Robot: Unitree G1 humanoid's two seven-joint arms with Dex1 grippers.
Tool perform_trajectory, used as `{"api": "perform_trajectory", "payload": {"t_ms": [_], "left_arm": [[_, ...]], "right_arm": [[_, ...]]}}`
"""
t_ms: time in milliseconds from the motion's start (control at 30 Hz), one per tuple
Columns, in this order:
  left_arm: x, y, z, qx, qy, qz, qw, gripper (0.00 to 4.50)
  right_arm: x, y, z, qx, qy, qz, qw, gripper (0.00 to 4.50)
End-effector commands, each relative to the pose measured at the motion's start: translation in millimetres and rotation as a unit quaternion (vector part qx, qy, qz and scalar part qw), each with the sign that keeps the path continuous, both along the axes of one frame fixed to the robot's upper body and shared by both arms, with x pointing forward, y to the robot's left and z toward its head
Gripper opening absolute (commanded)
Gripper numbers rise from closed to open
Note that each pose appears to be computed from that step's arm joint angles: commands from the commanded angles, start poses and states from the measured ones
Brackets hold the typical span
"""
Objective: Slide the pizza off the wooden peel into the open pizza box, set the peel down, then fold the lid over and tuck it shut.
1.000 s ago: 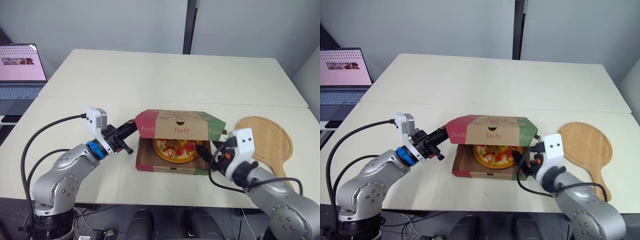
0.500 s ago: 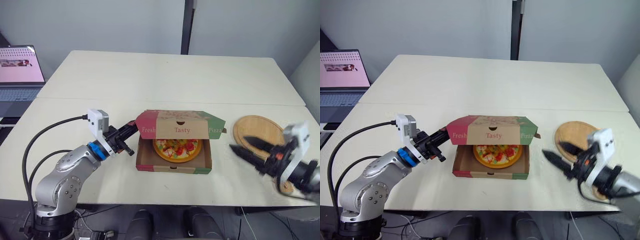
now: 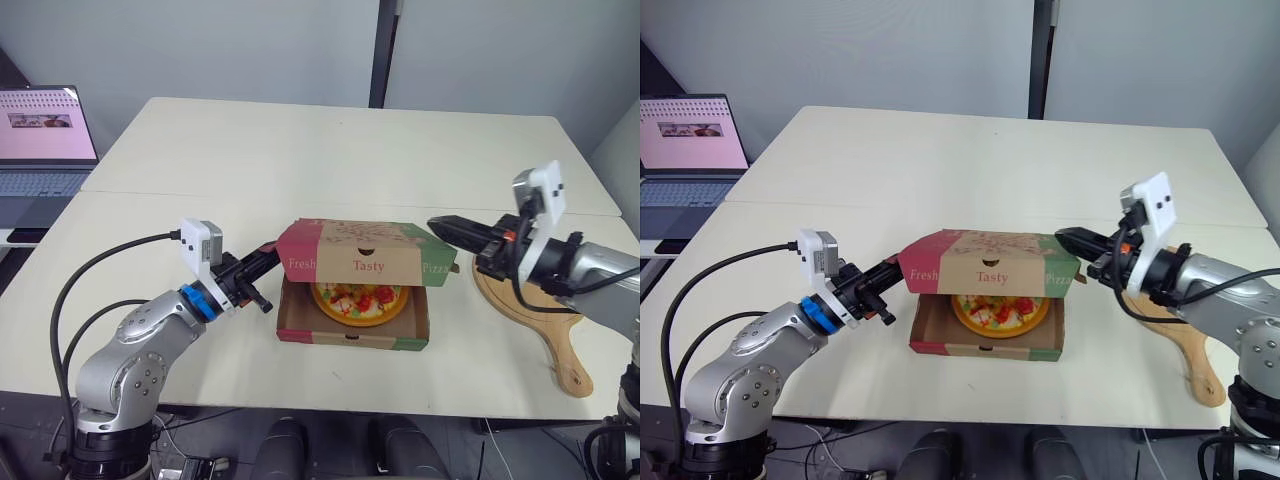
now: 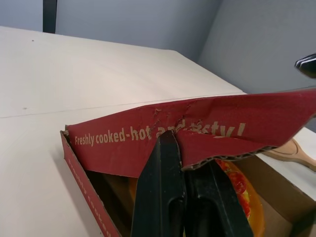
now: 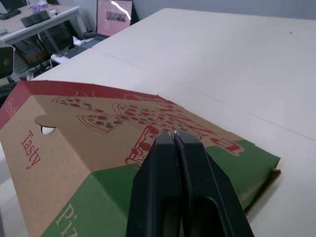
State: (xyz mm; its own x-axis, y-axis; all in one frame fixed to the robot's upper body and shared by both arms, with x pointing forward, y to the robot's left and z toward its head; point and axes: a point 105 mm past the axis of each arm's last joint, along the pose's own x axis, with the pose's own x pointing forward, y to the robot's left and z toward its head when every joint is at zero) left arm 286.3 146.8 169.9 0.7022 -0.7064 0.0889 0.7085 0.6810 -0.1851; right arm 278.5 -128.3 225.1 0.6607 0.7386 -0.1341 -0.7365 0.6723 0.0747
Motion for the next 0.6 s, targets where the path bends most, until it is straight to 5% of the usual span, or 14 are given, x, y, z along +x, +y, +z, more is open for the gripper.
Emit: {"api": "perform_trajectory", "payload": {"t_ms": [33,400,600], "left_arm": [[-10.1,-4.2,4.1,-0.002,-0.005,-0.031,1.000,0.39],[-33.1,48.0,5.3,0.011,0.103,-0.062,0.993,3.63],[-19.9,86.7,39.2,-0.029,0.096,-0.023,0.995,3.63]], "right_arm": [[-1.7,4.7,5.9,-0.007,-0.020,0.012,1.000,0.00],[-1.3,9.8,-1.6,-0.017,-0.012,0.025,0.999,0.00],[-0.8,11.7,-6.1,-0.024,-0.010,0.030,0.999,0.00]]}}
